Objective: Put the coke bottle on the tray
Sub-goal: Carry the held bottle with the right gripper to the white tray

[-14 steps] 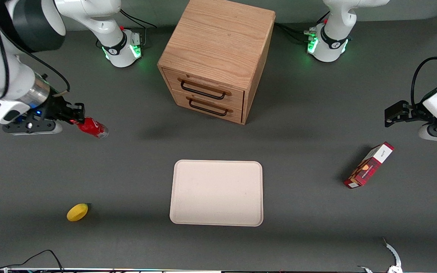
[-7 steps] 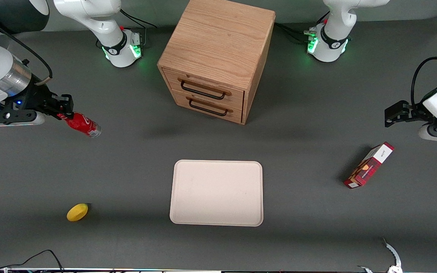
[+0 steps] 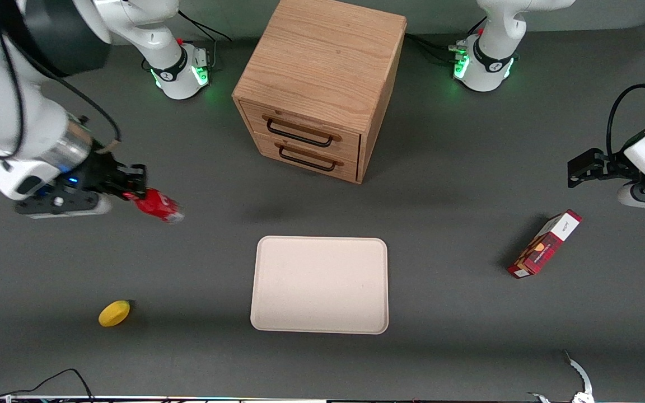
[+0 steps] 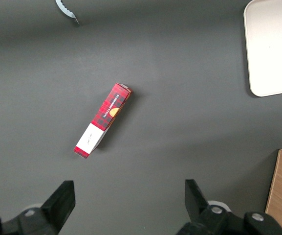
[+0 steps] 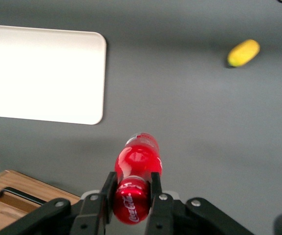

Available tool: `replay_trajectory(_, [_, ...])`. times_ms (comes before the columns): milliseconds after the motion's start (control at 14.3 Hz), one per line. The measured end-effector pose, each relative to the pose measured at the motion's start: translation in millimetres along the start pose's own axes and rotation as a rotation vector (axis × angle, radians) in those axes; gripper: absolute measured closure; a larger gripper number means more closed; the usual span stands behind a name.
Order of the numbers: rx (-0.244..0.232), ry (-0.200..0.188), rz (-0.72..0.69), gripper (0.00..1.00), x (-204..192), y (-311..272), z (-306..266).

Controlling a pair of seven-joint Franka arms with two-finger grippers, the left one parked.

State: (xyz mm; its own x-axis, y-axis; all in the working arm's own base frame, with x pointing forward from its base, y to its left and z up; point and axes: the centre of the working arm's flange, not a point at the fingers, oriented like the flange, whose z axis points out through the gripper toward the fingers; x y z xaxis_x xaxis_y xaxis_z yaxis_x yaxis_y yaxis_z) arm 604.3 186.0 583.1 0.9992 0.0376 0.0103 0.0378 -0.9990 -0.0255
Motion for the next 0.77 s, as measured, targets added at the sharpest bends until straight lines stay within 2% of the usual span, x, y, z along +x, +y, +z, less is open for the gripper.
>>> replay_trajectory(279, [0.035,0.014,-0.048,0.69,37,-51,31])
replay_trajectory(558, [0.073,0.083,-0.102,0.69,72,-64,70])
replay_trajectory(767, [0.094,0.121,-0.122,0.69,88,-77,102])
